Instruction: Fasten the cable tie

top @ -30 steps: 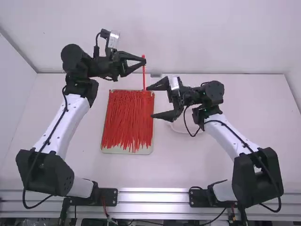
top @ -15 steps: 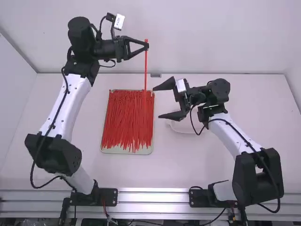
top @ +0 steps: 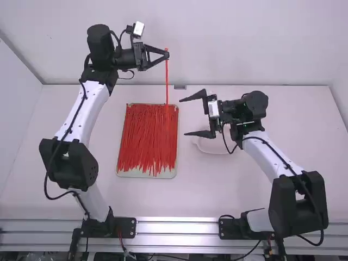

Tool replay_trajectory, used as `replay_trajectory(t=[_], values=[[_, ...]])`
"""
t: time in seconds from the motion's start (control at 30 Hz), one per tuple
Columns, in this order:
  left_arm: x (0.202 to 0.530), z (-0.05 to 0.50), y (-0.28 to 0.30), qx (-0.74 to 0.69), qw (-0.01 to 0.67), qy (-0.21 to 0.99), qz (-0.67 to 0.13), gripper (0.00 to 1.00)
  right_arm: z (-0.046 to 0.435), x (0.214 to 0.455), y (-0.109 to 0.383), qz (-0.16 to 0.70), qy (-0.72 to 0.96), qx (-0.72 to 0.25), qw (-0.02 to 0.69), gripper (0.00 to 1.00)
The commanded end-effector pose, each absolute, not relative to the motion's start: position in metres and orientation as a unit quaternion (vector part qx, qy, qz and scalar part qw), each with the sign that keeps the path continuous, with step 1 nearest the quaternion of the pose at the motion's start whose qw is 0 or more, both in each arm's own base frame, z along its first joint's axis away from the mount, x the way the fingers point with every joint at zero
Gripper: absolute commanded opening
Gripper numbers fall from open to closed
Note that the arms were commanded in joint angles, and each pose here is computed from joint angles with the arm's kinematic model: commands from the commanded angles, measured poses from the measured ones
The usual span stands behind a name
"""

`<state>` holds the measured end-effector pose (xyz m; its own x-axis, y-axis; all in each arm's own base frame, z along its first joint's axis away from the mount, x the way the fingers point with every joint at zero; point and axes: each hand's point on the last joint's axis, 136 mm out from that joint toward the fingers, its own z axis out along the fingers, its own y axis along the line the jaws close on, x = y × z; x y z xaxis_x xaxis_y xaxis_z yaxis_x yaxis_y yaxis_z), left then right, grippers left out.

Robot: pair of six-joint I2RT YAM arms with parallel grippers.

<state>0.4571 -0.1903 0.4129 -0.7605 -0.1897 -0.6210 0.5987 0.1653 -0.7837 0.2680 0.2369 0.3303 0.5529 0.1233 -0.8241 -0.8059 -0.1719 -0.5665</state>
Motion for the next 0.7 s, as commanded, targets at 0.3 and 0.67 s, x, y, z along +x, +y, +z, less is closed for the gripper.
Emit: replay_trajectory(t=[0.3,0.67], values=[[0.444,0.416,-0.196,0.08,0.206,0.708,-0.671,0.02,0.296,0.259,0.236,0.175,0.023,-0.706,0.686,0.98],[0.446,0.389,-0.195,0.019,0.159,0.73,-0.665,0.02,0.284,0.248,0.245,0.103,-0.073,-0.702,0.701,0.98]])
